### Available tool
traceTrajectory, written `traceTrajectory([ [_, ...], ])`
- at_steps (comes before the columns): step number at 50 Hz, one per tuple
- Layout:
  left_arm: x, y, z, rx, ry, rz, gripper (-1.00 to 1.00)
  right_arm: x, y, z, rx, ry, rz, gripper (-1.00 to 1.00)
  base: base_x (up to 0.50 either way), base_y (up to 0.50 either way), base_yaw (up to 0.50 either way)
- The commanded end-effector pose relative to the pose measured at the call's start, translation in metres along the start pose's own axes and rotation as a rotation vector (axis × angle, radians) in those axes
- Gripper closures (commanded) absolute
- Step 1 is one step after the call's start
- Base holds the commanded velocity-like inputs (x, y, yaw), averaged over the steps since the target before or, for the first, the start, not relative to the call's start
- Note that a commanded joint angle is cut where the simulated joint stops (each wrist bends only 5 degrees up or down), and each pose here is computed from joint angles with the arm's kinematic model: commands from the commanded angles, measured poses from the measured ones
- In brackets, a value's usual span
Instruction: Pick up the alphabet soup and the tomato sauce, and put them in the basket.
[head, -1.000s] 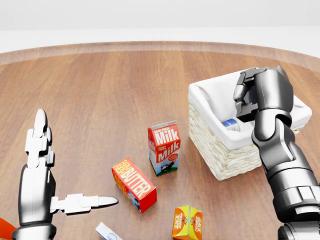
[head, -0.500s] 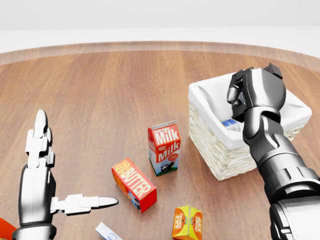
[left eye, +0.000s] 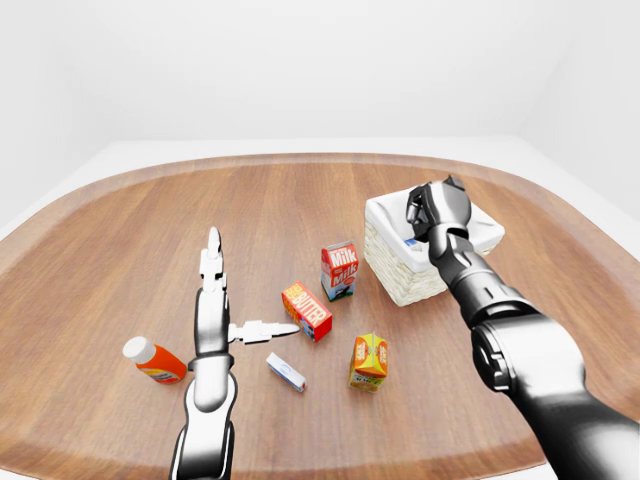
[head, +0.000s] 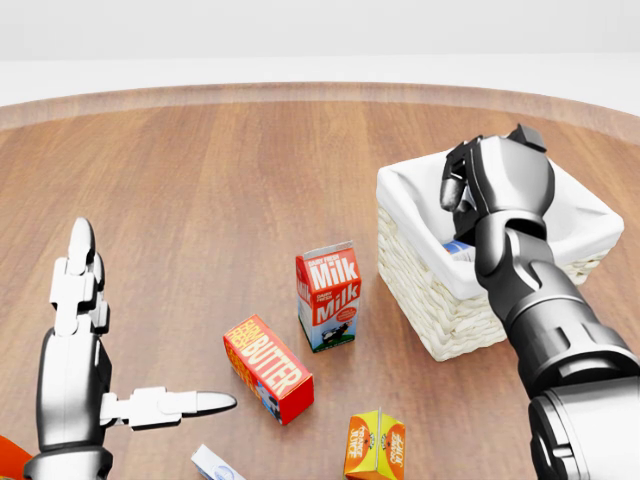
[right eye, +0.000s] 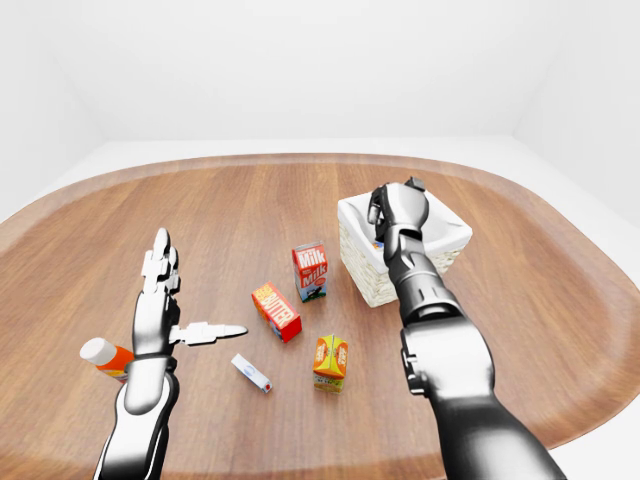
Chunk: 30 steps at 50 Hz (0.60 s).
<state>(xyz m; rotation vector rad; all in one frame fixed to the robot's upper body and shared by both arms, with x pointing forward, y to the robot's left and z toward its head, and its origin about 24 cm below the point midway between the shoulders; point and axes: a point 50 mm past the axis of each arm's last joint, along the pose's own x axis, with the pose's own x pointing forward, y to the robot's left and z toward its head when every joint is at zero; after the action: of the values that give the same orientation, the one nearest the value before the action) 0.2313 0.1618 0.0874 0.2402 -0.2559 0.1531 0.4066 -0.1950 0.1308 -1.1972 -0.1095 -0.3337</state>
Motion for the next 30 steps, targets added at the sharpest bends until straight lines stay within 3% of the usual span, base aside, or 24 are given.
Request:
traceTrajectory([
  [1,-0.0004,0.0012,0.0001,-0.001,0.000,0.005,-1.00,0.0038,-0.0053,0.0031,-0.018,-0.013,-0.011,1.00,0.00,0.00,0.00],
  [30,-0.0003,0.0011,0.0004,-0.001,-0.001,0.004,-1.00,0.0006,-0.0020,-0.0059,-0.076,-0.014,0.008,1.00,0.00,0.00,0.00],
])
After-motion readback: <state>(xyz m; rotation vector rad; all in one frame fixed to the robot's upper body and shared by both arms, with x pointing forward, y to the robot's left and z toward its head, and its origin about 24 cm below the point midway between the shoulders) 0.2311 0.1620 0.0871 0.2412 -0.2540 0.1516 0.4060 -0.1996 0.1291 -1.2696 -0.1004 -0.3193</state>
